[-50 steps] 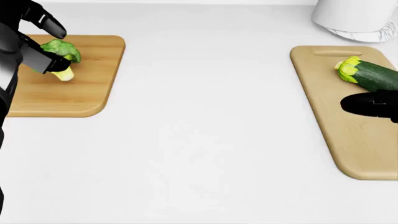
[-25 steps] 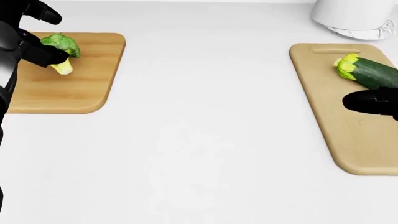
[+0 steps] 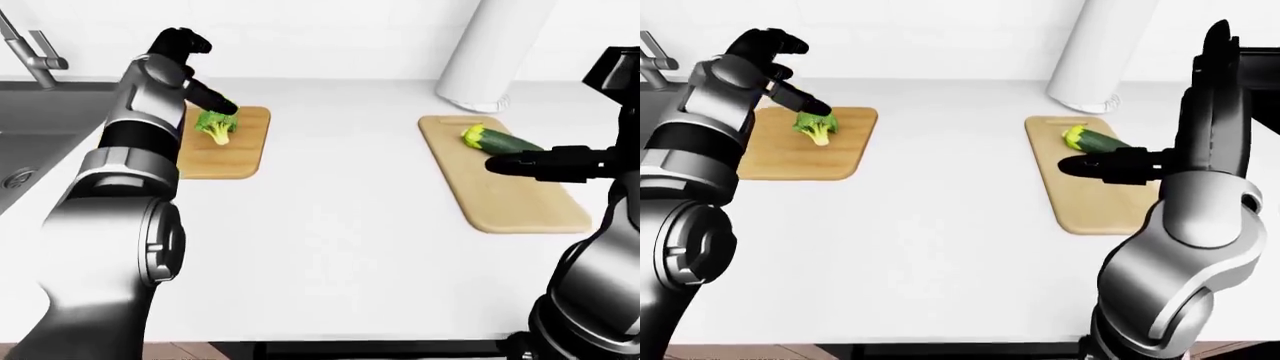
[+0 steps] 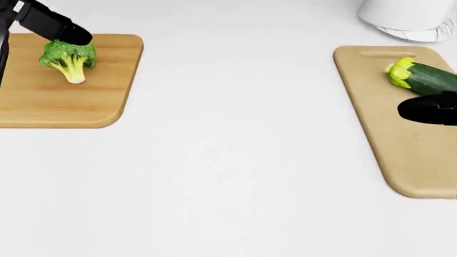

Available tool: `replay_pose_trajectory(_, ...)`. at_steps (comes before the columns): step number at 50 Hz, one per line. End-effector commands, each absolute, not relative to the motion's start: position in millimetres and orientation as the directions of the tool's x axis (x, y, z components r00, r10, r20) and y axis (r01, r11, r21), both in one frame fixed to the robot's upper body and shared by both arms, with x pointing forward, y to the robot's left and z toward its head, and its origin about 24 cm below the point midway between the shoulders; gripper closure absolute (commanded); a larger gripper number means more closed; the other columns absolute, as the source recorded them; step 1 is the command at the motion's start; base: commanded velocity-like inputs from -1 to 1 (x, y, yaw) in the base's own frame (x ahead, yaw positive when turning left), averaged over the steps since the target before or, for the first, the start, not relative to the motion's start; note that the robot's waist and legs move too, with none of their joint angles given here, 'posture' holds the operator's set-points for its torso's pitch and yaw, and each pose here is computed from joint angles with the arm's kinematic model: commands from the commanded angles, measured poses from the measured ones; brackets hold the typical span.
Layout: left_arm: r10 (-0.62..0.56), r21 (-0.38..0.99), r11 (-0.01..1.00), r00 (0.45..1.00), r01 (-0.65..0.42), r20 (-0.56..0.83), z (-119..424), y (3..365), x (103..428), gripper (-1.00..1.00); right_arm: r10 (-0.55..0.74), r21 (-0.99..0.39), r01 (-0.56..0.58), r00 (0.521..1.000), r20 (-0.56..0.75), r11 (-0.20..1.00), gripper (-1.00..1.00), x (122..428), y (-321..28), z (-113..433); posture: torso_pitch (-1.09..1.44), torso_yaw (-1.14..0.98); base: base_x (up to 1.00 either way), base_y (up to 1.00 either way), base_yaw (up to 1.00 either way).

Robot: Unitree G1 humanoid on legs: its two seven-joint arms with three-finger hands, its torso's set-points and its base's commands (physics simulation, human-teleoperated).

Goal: Place the broccoli and the zucchini on separate cutting boards.

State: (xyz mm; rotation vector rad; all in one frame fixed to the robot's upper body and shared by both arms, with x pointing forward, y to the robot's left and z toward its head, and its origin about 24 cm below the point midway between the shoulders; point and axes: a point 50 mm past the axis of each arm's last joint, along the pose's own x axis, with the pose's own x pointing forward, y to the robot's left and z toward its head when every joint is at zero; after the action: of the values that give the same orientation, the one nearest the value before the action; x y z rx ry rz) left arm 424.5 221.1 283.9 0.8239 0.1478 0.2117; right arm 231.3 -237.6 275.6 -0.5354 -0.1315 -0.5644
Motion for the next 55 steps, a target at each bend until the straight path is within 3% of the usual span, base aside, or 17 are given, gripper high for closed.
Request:
replay_pose_trajectory(1,0.195,0.695,0.692,0.977,-0.196,0.082,325.0,216.2,419.4,-0.53,-0.481,-0.425,0.588,0.808,0.340,0.688,-1.00,221.5,-239.7,292.6,0.00,0.00,0.00,0.00,0.00)
replay_pose_trajectory(15,0.177,0.573,0.784,0.971,-0.238,0.161,338.8,255.8,394.8,-0.69,-0.516,-0.397,0.632,0.774,0.367,0.666,-1.00,204.3,-255.4,319.0,0.00,0.00,0.00,0.00,0.00)
replay_pose_trajectory(34,0.261,0.540,0.757,0.927,-0.369,0.268,345.8,309.7,324.4,-0.71,-0.586,-0.350,0.697,0.716,0.379,0.626,-1.00,170.2,-285.5,329.5,0.00,0.00,0.00,0.00,0.00)
replay_pose_trajectory(55,0.390,0.466,0.745,0.879,-0.476,0.275,308.9,368.2,256.1,-0.75,-0.654,-0.308,0.754,0.657,0.375,0.580,-1.00,132.7,-312.8,324.8,0.00,0.00,0.00,0.00,0.00)
